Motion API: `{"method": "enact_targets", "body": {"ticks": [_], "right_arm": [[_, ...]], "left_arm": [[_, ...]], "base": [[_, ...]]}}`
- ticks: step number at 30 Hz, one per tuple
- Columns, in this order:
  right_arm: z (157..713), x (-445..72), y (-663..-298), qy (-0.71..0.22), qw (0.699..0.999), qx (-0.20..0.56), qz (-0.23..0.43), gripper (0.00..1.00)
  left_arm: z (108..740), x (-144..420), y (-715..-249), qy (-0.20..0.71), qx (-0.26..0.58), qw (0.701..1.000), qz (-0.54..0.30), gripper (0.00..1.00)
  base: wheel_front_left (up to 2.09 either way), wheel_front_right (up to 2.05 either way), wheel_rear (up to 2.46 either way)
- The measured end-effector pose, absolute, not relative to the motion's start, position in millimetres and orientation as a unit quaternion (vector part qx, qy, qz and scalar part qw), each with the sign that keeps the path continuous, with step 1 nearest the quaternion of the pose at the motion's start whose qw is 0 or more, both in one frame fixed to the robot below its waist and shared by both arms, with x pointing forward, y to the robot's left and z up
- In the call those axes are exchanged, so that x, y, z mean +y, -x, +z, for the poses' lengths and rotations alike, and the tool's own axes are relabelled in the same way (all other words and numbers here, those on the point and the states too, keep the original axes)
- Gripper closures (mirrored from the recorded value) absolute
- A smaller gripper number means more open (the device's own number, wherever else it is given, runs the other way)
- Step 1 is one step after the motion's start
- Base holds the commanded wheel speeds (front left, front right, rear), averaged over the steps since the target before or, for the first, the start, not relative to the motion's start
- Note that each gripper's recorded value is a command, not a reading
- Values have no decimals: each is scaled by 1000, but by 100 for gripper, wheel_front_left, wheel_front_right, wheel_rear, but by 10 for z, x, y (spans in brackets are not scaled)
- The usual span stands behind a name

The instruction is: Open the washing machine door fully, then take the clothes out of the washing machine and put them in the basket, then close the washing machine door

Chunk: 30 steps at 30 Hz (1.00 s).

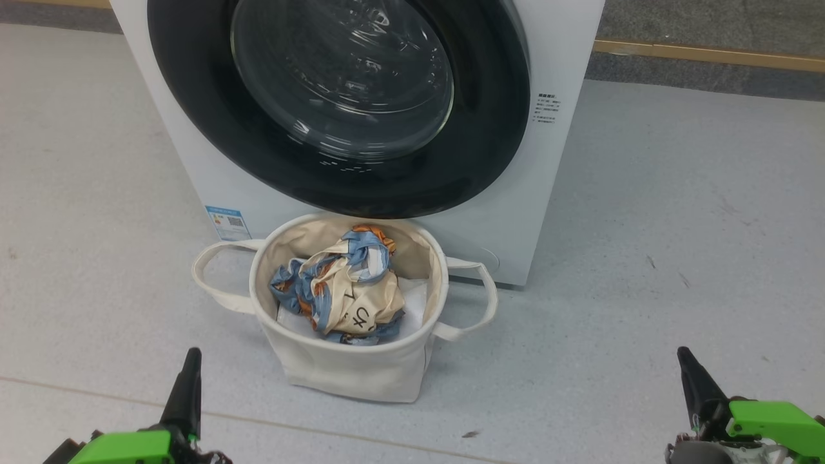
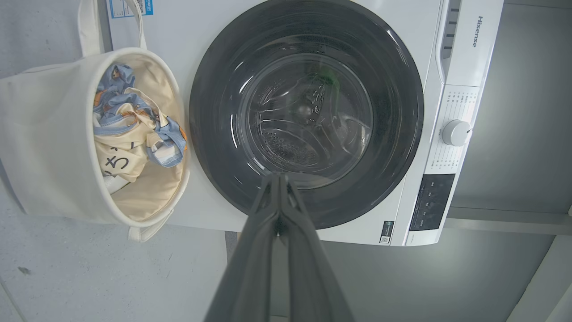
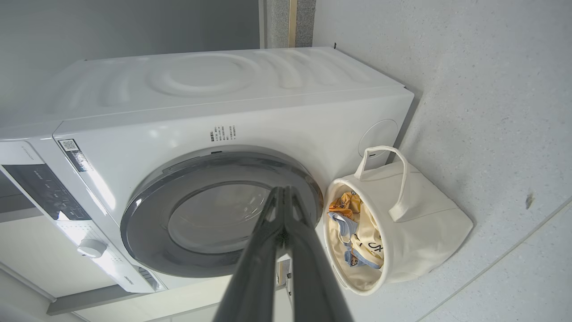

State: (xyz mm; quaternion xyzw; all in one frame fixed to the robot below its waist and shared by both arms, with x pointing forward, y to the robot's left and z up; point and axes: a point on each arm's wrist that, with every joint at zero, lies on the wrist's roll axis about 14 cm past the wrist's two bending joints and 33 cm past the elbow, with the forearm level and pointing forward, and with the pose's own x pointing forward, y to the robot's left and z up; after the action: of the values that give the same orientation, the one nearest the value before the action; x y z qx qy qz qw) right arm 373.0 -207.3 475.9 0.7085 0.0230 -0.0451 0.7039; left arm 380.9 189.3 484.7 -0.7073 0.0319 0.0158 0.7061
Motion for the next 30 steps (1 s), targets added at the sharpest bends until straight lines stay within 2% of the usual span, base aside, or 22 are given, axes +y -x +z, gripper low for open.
{"method": "enact_targets", "body": {"ticks": [30], "right_arm": [[4759,-2073,-3730,-709,704,23,-45,100]], "left_arm": [[4847,1893,-3809,707,32,706,16,100]], "base": [[0,0,0]]}}
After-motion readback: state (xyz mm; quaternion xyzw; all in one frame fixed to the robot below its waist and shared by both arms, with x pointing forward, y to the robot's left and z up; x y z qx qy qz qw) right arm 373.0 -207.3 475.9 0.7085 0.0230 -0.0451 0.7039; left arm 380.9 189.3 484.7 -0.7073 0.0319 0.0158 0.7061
